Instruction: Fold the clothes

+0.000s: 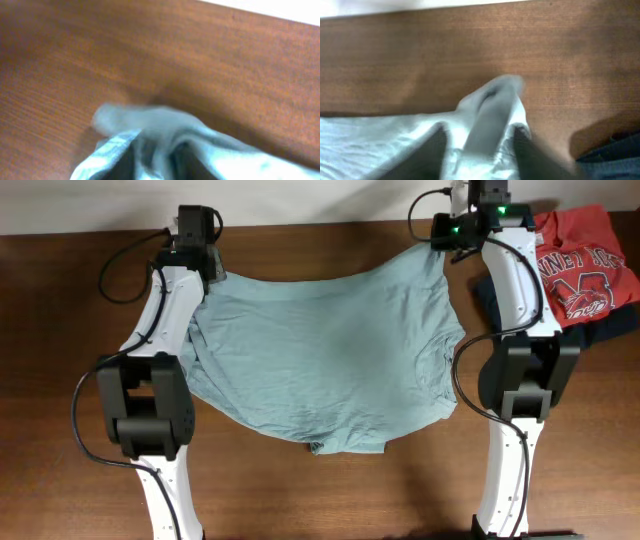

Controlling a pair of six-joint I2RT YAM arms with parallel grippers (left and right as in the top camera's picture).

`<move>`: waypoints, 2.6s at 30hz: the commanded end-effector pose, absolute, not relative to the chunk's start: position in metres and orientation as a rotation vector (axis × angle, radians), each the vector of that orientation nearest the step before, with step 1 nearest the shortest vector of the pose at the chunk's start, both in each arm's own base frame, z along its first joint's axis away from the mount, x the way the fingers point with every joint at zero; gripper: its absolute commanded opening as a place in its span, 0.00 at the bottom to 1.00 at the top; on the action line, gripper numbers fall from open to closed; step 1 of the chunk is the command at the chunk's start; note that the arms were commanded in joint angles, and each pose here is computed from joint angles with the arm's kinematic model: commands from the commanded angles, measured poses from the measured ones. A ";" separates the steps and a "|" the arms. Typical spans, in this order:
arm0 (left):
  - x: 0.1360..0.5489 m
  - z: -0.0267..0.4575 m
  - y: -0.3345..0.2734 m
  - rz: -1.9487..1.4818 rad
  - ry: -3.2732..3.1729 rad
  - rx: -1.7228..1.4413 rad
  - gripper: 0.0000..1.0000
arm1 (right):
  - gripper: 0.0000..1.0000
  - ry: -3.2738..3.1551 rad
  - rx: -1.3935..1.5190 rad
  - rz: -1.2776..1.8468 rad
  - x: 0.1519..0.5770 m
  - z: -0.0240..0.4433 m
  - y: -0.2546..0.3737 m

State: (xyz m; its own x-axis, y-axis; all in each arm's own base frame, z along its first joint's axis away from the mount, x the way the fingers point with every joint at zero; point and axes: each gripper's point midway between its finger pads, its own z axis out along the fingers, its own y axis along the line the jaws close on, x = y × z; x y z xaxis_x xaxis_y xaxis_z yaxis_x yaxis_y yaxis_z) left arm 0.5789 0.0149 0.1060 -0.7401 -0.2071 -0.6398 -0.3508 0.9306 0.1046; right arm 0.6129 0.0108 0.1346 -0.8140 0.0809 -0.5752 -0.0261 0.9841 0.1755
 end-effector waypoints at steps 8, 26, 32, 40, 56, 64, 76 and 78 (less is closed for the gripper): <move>0.585 0.144 0.028 0.355 2.406 -0.334 0.99 | 0.99 2.496 0.044 0.219 0.605 0.165 0.011; 0.476 0.268 0.002 0.165 2.662 -0.252 0.99 | 0.99 2.675 0.130 0.265 0.452 0.297 0.019; 0.433 0.305 -0.001 0.105 2.655 -0.306 0.99 | 0.99 2.593 0.174 0.330 0.425 0.339 0.031; 0.375 0.376 -0.020 -0.094 2.513 -0.255 0.99 | 0.99 2.565 0.092 0.299 0.393 0.362 0.059; 0.270 0.286 0.007 0.094 2.763 -0.527 0.99 | 0.99 2.929 0.157 0.302 0.395 0.221 0.078; 0.289 0.185 0.007 0.131 2.842 -0.570 0.99 | 0.99 2.966 0.027 0.321 0.388 0.212 0.081; 0.306 0.086 0.040 0.235 2.724 -0.634 0.99 | 0.99 2.963 -0.066 0.346 0.385 0.213 0.097; 0.313 0.080 0.048 0.289 2.680 -0.587 0.99 | 0.99 2.963 -0.074 0.346 0.385 0.213 0.100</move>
